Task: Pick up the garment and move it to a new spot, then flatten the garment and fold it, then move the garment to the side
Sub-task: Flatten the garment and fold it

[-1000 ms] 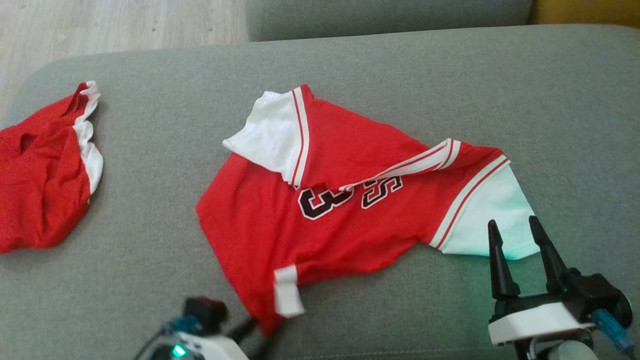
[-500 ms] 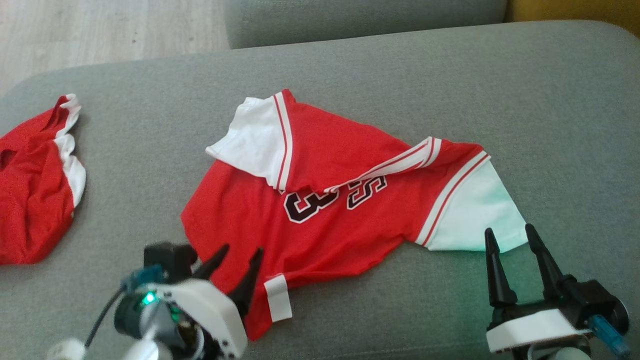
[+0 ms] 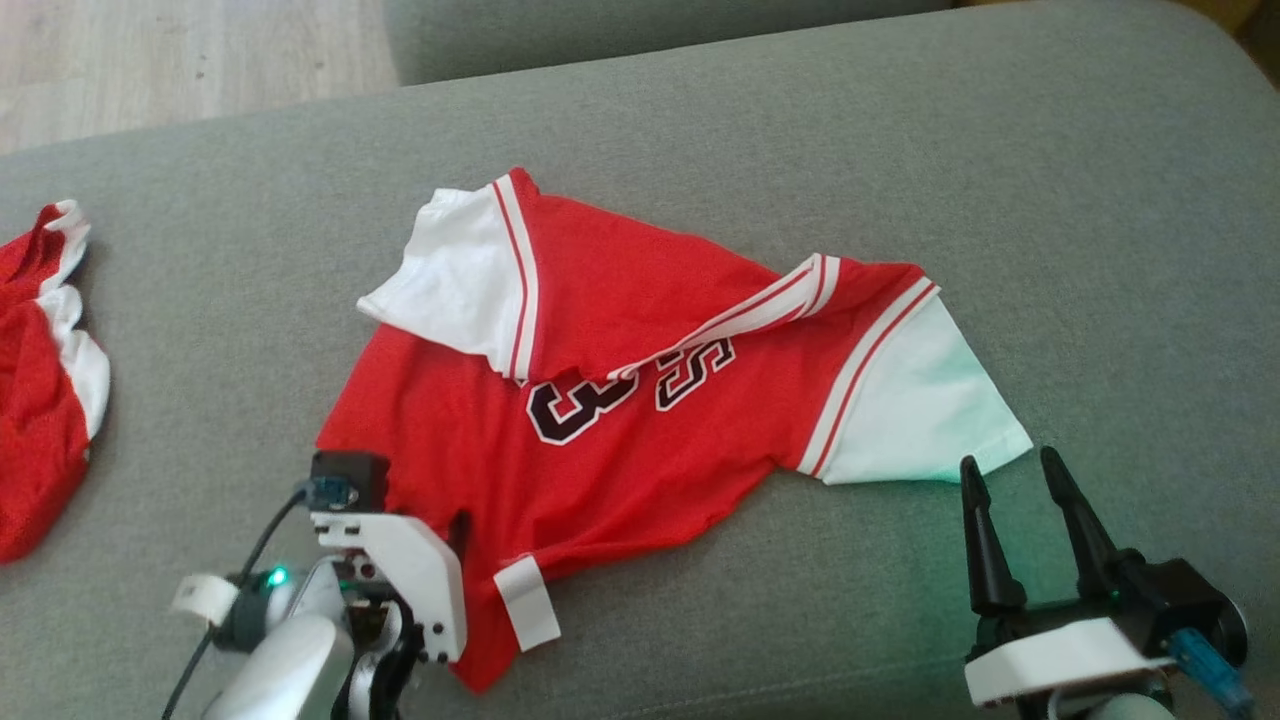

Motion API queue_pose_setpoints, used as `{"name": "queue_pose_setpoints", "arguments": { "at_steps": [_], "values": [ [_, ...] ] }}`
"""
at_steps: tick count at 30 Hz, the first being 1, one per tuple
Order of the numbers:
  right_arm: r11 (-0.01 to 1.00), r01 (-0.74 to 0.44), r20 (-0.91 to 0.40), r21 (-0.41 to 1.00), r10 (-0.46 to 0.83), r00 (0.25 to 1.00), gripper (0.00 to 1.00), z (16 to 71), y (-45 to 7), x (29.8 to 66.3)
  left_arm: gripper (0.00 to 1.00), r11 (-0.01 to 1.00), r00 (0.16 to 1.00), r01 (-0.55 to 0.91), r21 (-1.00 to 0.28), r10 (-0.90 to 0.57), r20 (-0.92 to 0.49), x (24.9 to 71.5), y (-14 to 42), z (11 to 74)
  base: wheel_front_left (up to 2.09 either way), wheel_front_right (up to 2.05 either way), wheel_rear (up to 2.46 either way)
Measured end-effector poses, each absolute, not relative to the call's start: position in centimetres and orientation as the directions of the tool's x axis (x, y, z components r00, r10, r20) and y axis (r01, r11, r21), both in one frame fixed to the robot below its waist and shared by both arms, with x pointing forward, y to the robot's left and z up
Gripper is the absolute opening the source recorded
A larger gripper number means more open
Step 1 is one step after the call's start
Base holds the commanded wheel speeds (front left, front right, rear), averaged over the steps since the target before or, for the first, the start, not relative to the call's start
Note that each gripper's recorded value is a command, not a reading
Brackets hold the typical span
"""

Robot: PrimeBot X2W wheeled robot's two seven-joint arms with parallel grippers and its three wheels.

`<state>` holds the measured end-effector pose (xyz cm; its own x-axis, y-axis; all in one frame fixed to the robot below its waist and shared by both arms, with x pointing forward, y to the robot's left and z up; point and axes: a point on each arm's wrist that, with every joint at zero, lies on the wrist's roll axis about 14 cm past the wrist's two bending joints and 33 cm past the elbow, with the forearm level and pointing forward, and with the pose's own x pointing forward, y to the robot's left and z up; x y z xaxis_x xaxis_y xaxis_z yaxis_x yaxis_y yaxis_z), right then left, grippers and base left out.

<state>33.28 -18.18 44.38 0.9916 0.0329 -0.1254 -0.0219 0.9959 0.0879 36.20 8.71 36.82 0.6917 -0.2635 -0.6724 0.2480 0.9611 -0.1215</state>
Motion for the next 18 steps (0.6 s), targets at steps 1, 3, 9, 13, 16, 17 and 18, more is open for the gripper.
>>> {"name": "queue_pose_setpoints", "arguments": {
  "at_steps": [1,3,9,13,16,17,18],
  "values": [
    [0.996,-0.018,-0.128,0.088,0.029,0.991,1.0,44.3,-18.3,33.2,0.0,0.957,0.69,0.257,-0.132,-0.277,-0.668,36.4,8.4,36.8,0.0,0.0,0.0],
    [0.996,-0.012,-0.13,0.089,0.024,0.991,1.0,44.3,-18.4,33.2,0.0,0.949,0.678,0.283,-0.141,-0.302,-0.67,36.6,7.9,36.7,0.0,0.0,0.0],
    [0.995,-0.008,-0.134,0.095,0.021,0.991,1.0,44.1,-18.5,33.2,0.0,0.947,0.707,0.291,-0.137,-0.31,-0.636,37.1,7.8,36.9,0.0,0.0,0.0],
    [0.995,-0.012,-0.136,0.102,0.026,0.99,1.0,44.0,-18.3,33.4,0.0,0.952,0.76,0.287,-0.105,-0.293,-0.58,38.8,8.1,38.3,0.0,0.0,0.0],
    [0.994,-0.016,-0.138,0.105,0.03,0.99,1.0,44.0,-18.2,33.5,0.0,0.959,0.814,0.272,-0.081,-0.274,-0.513,41.5,8.6,40.5,0.0,0.0,0.0],
    [0.994,-0.017,-0.138,0.105,0.031,0.99,1.0,44.0,-18.2,33.5,0.0,0.961,0.83,0.265,-0.075,-0.267,-0.49,42.5,8.8,41.3,0.0,0.0,0.0],
    [0.994,-0.018,-0.138,0.105,0.032,0.99,1.0,43.9,-18.1,33.6,0.0,0.963,0.842,0.259,-0.067,-0.26,-0.473,43.4,9.0,42.0,0.0,0.0,0.0]
  ]
}}
